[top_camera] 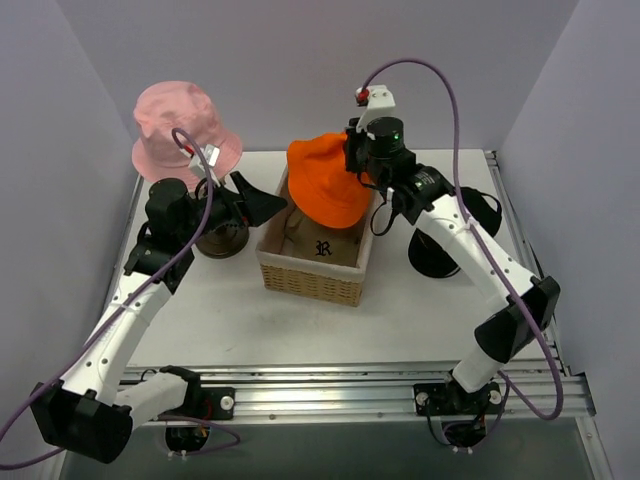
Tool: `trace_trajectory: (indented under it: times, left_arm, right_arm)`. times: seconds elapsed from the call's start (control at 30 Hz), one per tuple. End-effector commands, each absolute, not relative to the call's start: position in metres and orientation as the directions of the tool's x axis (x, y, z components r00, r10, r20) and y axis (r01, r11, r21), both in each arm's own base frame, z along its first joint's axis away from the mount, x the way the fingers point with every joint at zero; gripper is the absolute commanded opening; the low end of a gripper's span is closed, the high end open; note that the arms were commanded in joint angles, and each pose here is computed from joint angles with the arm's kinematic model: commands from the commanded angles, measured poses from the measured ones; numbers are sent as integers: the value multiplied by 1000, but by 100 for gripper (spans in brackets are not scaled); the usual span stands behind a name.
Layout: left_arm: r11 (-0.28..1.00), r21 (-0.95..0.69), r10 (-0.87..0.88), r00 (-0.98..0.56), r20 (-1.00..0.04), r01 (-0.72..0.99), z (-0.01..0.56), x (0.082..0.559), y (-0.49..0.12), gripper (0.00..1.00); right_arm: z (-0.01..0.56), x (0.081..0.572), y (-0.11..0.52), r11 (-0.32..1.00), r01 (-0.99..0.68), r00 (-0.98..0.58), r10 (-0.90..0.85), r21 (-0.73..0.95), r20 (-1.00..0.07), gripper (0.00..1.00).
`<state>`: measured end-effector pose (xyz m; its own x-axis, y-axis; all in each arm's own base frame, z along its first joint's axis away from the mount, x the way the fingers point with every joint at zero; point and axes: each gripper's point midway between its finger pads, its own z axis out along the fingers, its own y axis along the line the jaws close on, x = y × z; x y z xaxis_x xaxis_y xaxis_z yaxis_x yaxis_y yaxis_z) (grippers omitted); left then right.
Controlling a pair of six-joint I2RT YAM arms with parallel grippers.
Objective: Stack the hats
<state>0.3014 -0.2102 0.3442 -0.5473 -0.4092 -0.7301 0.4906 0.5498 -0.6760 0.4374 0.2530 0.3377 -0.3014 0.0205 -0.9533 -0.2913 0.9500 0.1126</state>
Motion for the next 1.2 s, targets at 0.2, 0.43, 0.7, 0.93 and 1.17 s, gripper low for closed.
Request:
trace_trajectory:
  times: [0.2,0.43,0.7,0.93,1.17]
  left_arm:
    - [438,-642,-500,-423,-756,629,439,322,-226,96]
    - [417,-618,-517,-386,-764,666,465,335,-231,95]
    - [334,-614,-570,-365,-736,715,476,345,-240,94]
    - [236,-636,-606,-401,-687,734,483,349,-250,94]
    - [165,-660,-617,-446,-648,733,482,359,-262,94]
  right_arm:
    - [491,410,231,907,-348,-27,243,237,-970,0]
    - [533,388,228,871,-410,32,310,271,-950,0]
    - [561,368,216,846,-436,81,376,306,-923,0]
    - [579,353,213,818,-475,94,413,324,-906,0]
    - [582,346,214,802,-494,86,429,335,-899,0]
